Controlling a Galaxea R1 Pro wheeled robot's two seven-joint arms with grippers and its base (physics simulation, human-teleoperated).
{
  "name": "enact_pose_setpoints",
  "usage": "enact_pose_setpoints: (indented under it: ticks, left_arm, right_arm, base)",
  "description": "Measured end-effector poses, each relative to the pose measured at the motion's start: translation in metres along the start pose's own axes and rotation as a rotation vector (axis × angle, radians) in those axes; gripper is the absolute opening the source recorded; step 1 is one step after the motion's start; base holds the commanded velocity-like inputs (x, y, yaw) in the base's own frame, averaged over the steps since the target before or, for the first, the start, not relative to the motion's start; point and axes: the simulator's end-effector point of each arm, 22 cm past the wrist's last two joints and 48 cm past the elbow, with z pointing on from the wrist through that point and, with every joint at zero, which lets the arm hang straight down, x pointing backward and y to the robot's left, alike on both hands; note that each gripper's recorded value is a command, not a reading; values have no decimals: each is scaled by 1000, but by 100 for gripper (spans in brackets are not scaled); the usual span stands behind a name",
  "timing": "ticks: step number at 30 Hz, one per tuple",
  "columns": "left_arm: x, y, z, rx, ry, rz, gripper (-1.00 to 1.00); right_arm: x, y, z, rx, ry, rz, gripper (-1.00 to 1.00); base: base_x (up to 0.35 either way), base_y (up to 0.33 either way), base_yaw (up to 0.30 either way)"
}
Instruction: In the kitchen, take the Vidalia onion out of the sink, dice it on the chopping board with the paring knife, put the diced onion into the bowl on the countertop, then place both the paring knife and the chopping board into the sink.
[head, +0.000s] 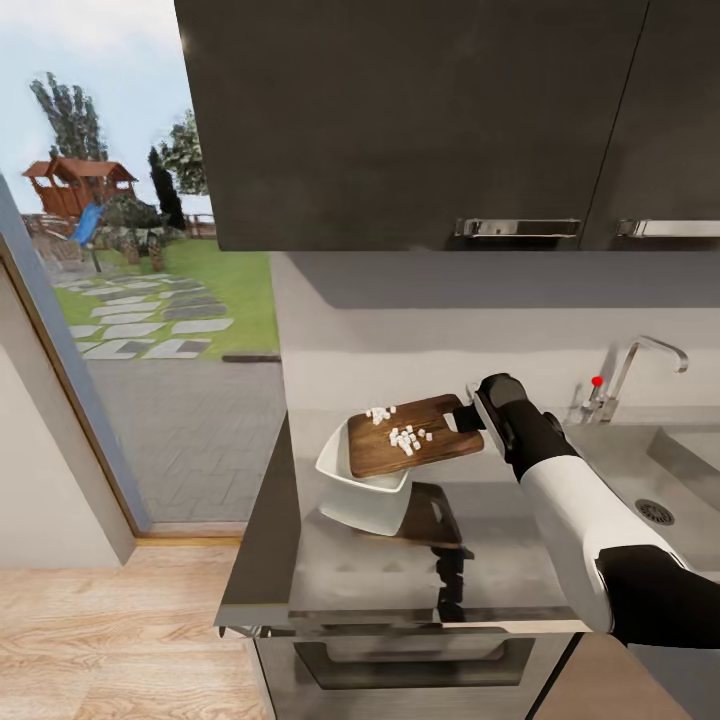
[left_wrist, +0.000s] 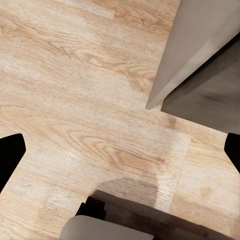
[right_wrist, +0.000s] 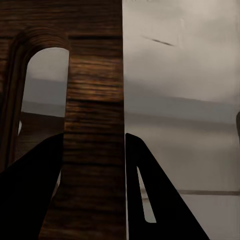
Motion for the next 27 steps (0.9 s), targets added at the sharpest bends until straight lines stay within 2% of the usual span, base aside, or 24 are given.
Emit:
enact_pose_setpoints:
  ticks: [12,21,27]
  left_arm:
    - [0,0,0,0,0,1,100]
    - [0,0,0,0,0,0,100]
    - [-2,0,-7,0,0,0,100]
  right_arm:
    - [0,-4,0,21,0,-14,-100]
    - [0,-5,0,25,0,-17,-100]
    - [-4,-7,-6,25,0,-18,-100]
  base:
    - [46,100,0]
    - [5,8,0]
    - [0,0,0]
